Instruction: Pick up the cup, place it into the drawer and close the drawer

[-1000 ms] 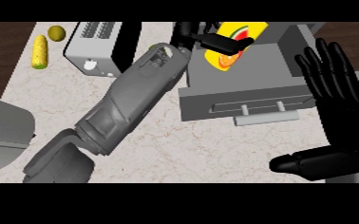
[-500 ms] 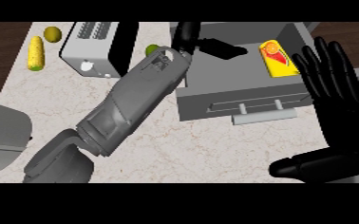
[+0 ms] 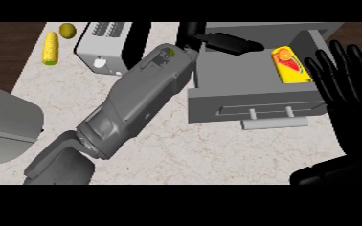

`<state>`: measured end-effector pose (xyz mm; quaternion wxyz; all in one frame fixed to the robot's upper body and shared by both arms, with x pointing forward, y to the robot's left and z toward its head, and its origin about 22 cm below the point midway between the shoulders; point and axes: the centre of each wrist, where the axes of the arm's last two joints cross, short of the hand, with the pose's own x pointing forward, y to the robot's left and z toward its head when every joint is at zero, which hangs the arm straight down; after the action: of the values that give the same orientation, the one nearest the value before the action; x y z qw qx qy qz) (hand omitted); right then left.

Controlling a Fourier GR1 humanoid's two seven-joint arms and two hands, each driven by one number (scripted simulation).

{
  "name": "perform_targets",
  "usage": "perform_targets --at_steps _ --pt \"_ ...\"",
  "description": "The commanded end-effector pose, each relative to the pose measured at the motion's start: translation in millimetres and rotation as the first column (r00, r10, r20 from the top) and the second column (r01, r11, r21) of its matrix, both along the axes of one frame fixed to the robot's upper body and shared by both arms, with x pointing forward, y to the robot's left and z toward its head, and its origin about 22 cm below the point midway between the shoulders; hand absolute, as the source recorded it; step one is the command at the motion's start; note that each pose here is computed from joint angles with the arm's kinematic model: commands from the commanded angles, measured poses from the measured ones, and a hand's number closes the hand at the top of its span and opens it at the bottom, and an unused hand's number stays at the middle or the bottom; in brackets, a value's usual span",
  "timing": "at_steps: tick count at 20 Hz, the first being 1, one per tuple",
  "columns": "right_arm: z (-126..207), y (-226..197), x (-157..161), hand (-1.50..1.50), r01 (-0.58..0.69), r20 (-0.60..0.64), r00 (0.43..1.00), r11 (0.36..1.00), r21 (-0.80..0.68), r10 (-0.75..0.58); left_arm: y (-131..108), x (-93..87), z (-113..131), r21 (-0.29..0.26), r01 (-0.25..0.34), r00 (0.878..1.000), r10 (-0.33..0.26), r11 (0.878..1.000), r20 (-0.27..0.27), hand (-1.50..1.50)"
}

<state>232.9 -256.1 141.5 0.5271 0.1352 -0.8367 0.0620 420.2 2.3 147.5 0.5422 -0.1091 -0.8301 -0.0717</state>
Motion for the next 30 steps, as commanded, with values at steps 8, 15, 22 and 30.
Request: perform_targets --at_steps 8,15,22,30 --pt "5 -20 -15 1.50 -0.049 0.021 0.998 0.956 -0.288 0.057 60 2.6 5 -0.151 -0.050 0.999 0.047 0.987 -0.027 -1.50" --pt "4 -23 -17 1.50 -0.035 -0.015 0.999 0.900 -0.433 0.032 133 -18.4 -16 -0.193 -0.125 0.989 0.108 0.973 -0.099 -1.50" --pt "-11 6 -9 1.50 -0.011 -0.056 0.998 0.867 -0.498 -0.019 196 -65.7 -37 -0.190 -0.176 0.980 0.155 0.966 -0.122 -1.50" --pt "-30 24 5 1.50 0.020 0.062 0.997 0.600 -0.800 0.049 231 -91.7 -49 -0.232 -0.145 0.985 0.119 0.962 -0.122 -1.50"
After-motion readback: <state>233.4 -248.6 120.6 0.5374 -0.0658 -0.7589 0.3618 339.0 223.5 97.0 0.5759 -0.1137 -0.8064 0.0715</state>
